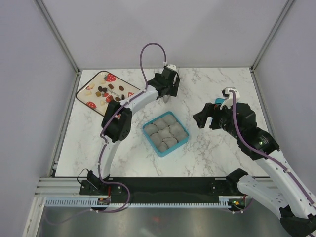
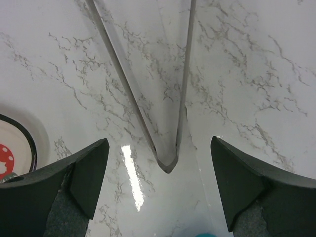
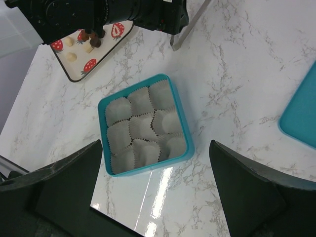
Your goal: Pack the chocolate
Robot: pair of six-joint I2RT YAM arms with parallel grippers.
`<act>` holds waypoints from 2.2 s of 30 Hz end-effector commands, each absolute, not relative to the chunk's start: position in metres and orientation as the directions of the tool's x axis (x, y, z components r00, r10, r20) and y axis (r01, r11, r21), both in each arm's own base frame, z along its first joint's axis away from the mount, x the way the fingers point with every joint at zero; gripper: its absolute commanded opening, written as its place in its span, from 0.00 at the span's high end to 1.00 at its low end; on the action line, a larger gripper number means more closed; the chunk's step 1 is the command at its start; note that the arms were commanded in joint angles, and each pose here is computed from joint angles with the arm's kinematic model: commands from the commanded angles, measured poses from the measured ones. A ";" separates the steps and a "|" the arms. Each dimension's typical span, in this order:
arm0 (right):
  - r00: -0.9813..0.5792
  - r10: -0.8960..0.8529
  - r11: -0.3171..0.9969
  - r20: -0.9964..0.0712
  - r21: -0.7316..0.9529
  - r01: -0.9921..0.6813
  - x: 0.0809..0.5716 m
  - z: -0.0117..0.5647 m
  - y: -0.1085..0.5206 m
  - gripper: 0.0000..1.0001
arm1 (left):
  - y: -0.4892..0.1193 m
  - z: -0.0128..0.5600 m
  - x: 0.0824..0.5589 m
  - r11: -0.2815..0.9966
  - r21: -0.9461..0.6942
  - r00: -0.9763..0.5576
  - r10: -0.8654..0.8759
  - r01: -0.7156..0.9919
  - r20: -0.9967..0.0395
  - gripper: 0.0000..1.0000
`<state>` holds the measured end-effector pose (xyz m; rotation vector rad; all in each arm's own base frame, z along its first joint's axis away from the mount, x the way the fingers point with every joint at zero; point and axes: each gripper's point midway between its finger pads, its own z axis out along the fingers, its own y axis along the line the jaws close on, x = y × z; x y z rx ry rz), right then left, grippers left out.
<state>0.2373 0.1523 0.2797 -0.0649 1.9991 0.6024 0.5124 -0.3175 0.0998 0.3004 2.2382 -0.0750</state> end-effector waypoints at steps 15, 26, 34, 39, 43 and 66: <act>-0.453 0.192 0.902 -0.871 0.339 -0.269 0.251 0.281 0.146 0.02 | -0.330 0.058 0.535 0.962 -0.070 -0.651 0.125 0.266 -0.749 0.08; -0.442 0.196 0.907 -0.876 0.332 -0.257 0.251 0.281 0.142 0.02 | -0.305 0.041 0.526 0.977 -0.031 -0.690 0.124 0.209 -0.713 0.28; -0.429 0.225 0.896 -0.875 0.359 -0.262 0.244 0.288 0.141 0.03 | -0.290 0.037 0.508 0.976 0.007 -0.707 0.163 0.218 -0.688 0.49; -0.431 0.244 0.887 -0.869 0.379 -0.263 0.239 0.289 0.140 0.04 | -0.277 0.035 0.492 0.978 0.023 -0.726 0.170 0.208 -0.667 0.55; -0.433 0.256 0.880 -0.865 0.394 -0.267 0.236 0.290 0.141 0.04 | -0.264 0.038 0.480 0.980 0.048 -0.733 0.177 0.193 -0.657 0.56; -0.439 0.235 0.901 -0.867 0.364 -0.235 0.246 0.283 0.139 0.04 | -0.276 0.057 0.536 0.990 -0.044 -0.692 0.063 0.136 -0.719 0.01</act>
